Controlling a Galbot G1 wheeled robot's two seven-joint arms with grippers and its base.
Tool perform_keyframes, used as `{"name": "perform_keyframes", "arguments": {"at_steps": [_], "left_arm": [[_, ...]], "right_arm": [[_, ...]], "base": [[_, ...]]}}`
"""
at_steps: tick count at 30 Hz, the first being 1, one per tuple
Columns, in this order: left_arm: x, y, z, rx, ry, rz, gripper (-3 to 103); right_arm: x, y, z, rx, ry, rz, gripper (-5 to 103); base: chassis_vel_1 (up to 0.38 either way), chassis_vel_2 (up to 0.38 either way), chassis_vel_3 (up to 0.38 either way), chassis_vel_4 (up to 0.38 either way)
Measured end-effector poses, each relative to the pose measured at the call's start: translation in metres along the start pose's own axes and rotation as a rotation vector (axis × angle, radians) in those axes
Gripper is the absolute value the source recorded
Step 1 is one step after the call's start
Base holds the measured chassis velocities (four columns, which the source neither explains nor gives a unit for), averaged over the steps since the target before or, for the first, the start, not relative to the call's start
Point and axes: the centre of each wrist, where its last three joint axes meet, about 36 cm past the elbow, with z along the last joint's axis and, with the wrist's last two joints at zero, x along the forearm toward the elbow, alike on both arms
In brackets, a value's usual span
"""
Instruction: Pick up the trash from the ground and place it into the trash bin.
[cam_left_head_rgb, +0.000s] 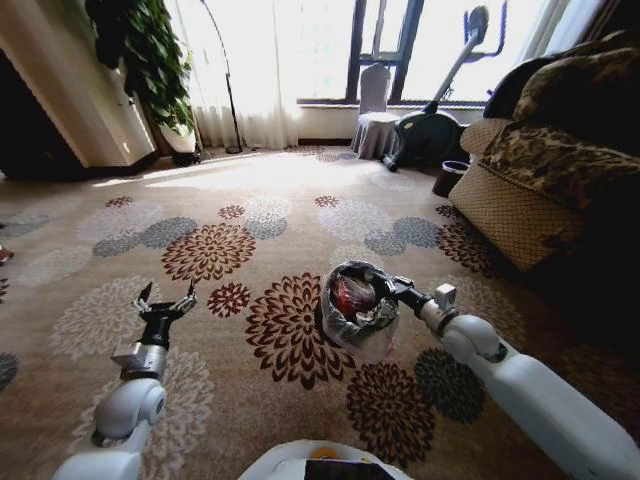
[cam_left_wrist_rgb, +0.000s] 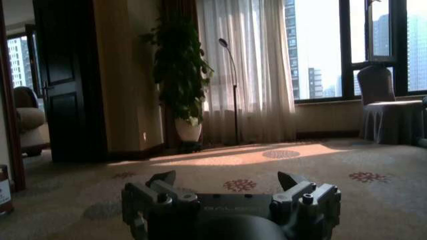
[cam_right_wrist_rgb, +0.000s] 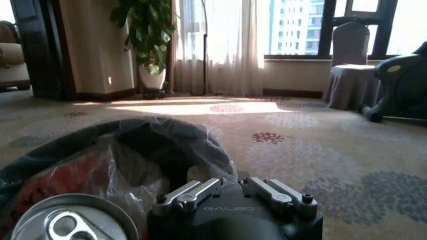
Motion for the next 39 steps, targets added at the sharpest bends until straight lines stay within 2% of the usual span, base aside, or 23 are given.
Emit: {"name": "perform_keyframes", "arguments": {"at_steps": [1, 2, 6, 11, 15, 24, 39], "left_arm": [[0.007, -0.004, -0.004, 0.029, 0.007, 0.006, 100], [0.007, -0.004, -0.004, 0.029, 0.007, 0.006, 100], [0.022, -0.031, -0.010, 0.084, 0.002, 0.091, 100], [0.027, -0.047, -0.012, 0.100, -0.008, 0.138, 100], [0.036, -0.058, -0.010, 0.117, -0.024, 0.163, 100], [0.041, -0.067, -0.004, 0.158, -0.041, 0.172, 100], [0.036, -0.070, 0.004, 0.177, -0.051, 0.183, 100]], "right_arm": [[0.017, -0.004, 0.004, -0.003, 0.003, 0.047, 0], [0.017, -0.004, 0.004, -0.003, 0.003, 0.047, 0], [0.072, -0.008, 0.021, -0.028, 0.044, 0.170, 0], [0.097, -0.006, 0.029, -0.048, 0.042, 0.231, 0], [0.125, 0.006, 0.042, -0.050, -0.001, 0.297, 0], [0.144, 0.039, 0.038, -0.056, -0.056, 0.312, 0], [0.150, 0.069, 0.037, -0.072, -0.092, 0.299, 0]], "base": [[0.000, 0.000, 0.000, 0.000], [0.000, 0.000, 0.000, 0.000], [0.000, 0.000, 0.000, 0.000], [0.000, 0.000, 0.000, 0.000], [0.000, 0.000, 0.000, 0.000], [0.000, 0.000, 0.000, 0.000], [-0.065, -0.066, 0.072, 0.064]]}}
